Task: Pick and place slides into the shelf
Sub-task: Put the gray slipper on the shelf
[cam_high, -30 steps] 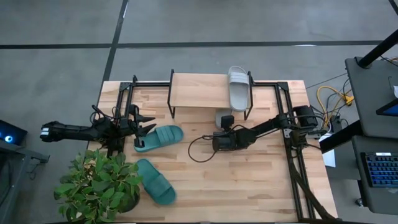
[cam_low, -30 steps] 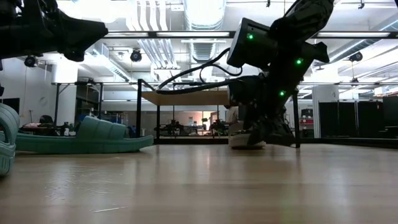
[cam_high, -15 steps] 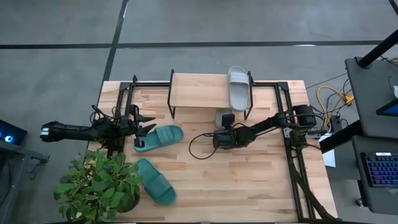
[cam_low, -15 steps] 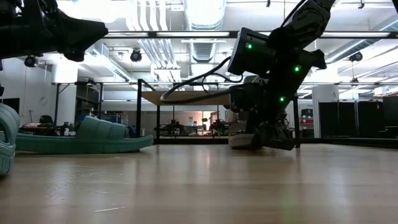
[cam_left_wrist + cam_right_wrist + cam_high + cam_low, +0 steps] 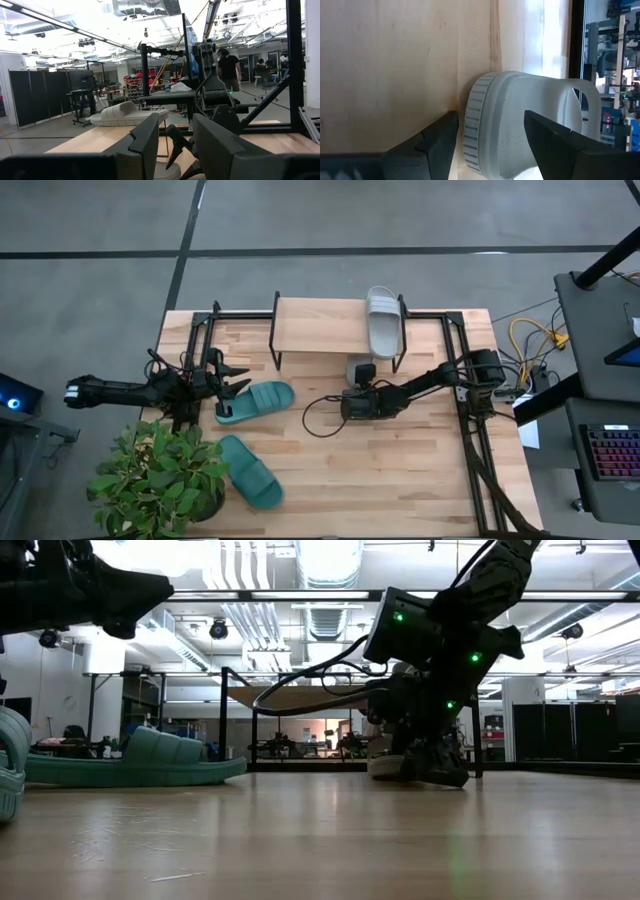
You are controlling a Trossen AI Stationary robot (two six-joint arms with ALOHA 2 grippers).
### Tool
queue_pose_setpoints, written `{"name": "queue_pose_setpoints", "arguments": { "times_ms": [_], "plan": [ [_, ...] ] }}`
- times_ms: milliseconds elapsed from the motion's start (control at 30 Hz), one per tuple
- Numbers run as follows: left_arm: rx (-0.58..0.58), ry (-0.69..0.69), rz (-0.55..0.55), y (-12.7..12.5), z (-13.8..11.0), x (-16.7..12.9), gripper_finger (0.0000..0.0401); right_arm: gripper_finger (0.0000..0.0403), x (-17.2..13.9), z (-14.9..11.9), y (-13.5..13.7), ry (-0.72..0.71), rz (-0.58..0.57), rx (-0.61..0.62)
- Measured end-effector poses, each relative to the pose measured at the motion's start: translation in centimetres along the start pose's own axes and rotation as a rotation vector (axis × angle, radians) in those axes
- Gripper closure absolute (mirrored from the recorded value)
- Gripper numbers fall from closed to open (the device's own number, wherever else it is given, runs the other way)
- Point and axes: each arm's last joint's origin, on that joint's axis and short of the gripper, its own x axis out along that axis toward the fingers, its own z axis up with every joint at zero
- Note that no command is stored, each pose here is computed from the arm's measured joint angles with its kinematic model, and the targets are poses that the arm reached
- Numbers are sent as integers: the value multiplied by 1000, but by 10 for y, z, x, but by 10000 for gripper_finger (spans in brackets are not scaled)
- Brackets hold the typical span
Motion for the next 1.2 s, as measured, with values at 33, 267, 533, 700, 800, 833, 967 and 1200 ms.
{"name": "queue_pose_setpoints", "arguments": {
  "times_ms": [33,267,533,700,800,833,967,1200],
  "plan": [
    [0,0,0,0,0,0,294,179,-1,0,-1,-3,-1,3],
    [0,0,0,0,0,0,294,179,1,0,-5,-3,6,61],
    [0,0,0,0,0,0,294,213,6,-1,-9,6,30,140],
    [0,0,0,0,0,0,294,269,7,-1,-9,7,56,143],
    [0,0,0,0,0,0,294,304,7,-1,-9,9,60,142],
    [0,0,0,0,0,0,294,315,8,-2,-9,9,59,142],
    [0,0,0,0,0,0,294,343,7,-2,-9,10,55,141],
    [0,0,0,0,0,0,294,352,7,-2,-9,12,52,140]
  ]
}}
